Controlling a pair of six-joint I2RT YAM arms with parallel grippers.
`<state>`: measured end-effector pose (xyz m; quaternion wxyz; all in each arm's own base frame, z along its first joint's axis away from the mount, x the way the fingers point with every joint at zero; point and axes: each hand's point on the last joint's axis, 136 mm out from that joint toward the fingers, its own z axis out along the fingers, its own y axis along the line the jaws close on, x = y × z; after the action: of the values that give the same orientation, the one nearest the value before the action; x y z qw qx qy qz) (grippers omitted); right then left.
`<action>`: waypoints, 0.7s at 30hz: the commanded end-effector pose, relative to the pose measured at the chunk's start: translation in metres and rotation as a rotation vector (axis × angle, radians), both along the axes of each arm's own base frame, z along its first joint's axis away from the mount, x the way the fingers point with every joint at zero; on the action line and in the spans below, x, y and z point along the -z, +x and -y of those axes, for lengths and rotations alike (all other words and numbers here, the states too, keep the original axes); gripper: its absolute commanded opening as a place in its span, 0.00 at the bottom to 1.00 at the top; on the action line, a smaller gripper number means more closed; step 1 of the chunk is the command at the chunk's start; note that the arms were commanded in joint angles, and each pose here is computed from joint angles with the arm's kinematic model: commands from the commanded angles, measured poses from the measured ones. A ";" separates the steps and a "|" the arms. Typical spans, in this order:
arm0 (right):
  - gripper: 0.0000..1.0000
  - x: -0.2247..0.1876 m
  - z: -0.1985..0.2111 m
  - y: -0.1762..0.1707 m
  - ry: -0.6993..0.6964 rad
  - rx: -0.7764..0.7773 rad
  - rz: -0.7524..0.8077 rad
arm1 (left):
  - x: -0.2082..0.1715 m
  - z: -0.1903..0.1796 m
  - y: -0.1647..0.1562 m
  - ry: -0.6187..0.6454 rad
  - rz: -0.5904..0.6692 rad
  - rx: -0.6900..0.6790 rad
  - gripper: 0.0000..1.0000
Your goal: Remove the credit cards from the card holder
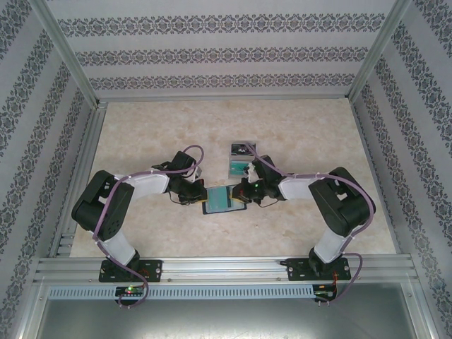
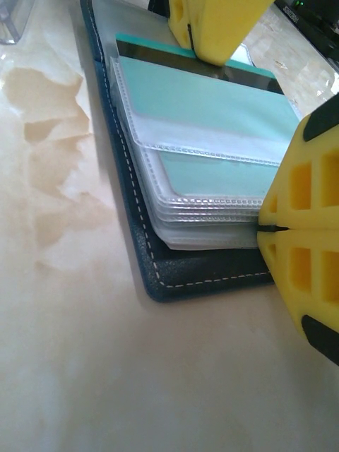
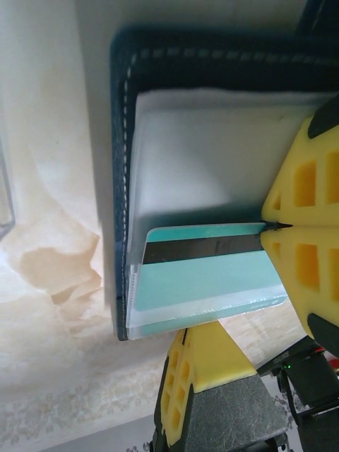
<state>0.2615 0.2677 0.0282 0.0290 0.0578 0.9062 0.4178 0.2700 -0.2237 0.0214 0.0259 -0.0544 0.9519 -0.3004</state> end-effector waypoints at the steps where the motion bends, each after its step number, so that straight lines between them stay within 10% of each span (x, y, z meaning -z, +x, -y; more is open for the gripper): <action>1: 0.00 0.004 0.016 -0.007 -0.032 0.003 -0.007 | 0.020 -0.013 -0.018 0.090 -0.071 0.016 0.06; 21: 0.00 -0.102 0.064 -0.020 -0.113 -0.058 0.257 | 0.012 -0.011 -0.013 0.083 -0.042 0.035 0.06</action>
<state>0.2442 0.2143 0.1134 0.1134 0.0137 0.9060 0.4075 0.2701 -0.2237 0.0220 0.0271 -0.0476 0.9526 -0.2992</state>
